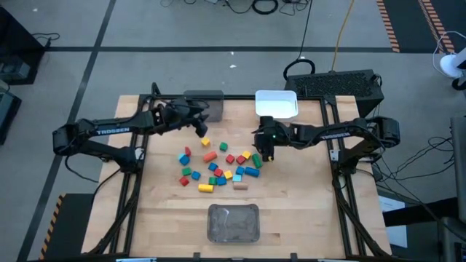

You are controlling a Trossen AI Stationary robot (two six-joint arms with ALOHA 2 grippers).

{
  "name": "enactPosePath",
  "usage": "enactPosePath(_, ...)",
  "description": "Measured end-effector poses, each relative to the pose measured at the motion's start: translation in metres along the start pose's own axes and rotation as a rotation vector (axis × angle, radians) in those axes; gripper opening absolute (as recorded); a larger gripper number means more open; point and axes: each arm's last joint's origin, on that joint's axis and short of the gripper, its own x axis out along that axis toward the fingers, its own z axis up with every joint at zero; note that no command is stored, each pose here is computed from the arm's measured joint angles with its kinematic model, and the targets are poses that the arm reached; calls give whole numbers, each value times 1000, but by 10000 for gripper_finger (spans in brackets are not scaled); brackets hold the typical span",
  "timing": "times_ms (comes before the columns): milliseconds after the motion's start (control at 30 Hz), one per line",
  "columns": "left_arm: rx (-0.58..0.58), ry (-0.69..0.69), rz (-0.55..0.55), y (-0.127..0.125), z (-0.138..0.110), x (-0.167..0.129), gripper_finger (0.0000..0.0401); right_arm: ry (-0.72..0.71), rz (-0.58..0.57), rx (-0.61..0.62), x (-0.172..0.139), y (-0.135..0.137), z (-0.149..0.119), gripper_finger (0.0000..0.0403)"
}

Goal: Sort blocks by size
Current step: Put the yellow square block into the white bin

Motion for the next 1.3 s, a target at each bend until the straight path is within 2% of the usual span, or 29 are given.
enactPosePath(233,69,62,-99,-21,-17,0,164,113,95,14,-1,6,-12,224)
enactPosePath(333,95,45,-150,-35,-28,4,164,144,156,37,-2,9,-16,224)
enactPosePath(567,205,-26,-238,-64,-43,22,164,186,188,28,-2,4,-24,224)
enactPosePath(867,274,-58,-261,-70,-46,35,164,163,285,84,0,-1,-29,224)
enactPosePath(1033,329,-51,-258,-72,-49,40,164,185,293,101,6,1,-33,224)
enactPosePath(1300,326,-29,-231,-66,-51,47,164,185,282,128,8,1,-33,211)
